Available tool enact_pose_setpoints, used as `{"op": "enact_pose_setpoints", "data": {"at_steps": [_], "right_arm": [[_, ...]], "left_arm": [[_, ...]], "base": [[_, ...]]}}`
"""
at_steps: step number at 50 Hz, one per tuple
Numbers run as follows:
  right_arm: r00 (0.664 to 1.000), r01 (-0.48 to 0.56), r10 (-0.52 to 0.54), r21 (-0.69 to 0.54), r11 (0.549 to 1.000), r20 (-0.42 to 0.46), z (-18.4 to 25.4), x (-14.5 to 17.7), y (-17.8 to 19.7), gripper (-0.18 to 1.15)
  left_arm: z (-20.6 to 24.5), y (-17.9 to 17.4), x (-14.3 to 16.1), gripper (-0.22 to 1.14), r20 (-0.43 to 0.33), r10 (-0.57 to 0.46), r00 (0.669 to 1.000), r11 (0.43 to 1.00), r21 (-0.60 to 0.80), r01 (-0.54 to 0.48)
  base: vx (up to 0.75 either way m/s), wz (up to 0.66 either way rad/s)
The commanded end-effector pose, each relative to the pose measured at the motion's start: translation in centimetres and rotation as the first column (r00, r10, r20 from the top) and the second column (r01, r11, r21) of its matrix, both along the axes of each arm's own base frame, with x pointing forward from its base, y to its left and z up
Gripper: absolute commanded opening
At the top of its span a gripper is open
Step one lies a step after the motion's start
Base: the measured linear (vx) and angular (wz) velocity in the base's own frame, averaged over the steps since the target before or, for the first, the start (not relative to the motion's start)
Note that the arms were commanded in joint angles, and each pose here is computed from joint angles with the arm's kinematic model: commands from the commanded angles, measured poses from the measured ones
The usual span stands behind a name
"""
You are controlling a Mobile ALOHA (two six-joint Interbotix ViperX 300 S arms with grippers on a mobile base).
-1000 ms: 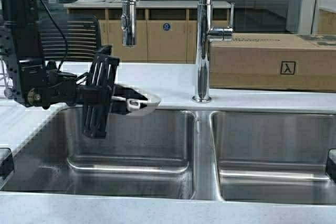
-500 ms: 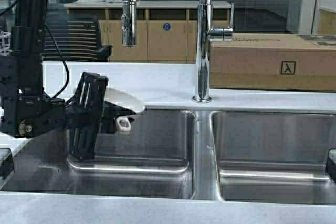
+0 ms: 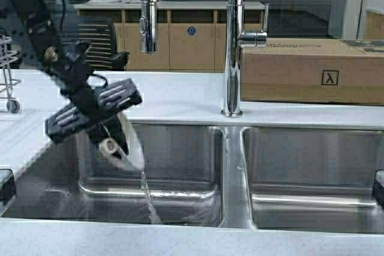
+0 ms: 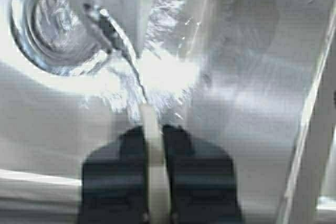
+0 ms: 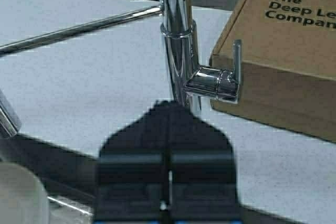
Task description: Wash the pan
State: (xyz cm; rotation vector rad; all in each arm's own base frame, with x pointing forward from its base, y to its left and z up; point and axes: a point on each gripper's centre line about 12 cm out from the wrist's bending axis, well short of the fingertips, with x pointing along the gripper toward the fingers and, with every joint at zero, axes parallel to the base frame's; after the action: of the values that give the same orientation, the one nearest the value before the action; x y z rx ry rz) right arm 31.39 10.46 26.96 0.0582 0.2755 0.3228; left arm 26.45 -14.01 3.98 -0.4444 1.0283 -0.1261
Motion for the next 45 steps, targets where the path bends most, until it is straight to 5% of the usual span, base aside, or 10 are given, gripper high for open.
{"op": "enact_pose_setpoints", "data": {"at_steps": [1, 8, 20, 45], "right_arm": [[0.999, -0.003, 0.003, 0.013, 1.0, 0.038, 1.1, -0.1, 0.0, 0.05], [0.999, -0.003, 0.002, 0.022, 1.0, 0.046, 1.4, -0.2, 0.0, 0.05], [0.997, -0.004, 0.002, 0.029, 1.0, 0.077, 2.4, -0.7, -0.1, 0.05], [0.997, -0.004, 0.002, 0.03, 1.0, 0.08, 2.5, -0.7, -0.1, 0.05]], "left_arm": [[4.8, 0.7, 2.6, 0.03, -0.166, -0.152, 0.974, 0.928, 0.315, 0.198], [7.4, 1.4, 4.3, 0.03, -0.218, -0.192, 0.957, 0.829, 0.486, 0.277], [7.3, 2.9, 3.4, 0.03, -0.267, -0.211, 0.94, 0.749, 0.574, 0.331], [17.3, 8.5, 3.3, 0.03, -0.035, -0.151, 0.988, 0.703, 0.699, 0.133]], "base": [[-0.01, 0.02], [0.0, 0.01], [0.0, 0.0], [0.0, 0.0]]}}
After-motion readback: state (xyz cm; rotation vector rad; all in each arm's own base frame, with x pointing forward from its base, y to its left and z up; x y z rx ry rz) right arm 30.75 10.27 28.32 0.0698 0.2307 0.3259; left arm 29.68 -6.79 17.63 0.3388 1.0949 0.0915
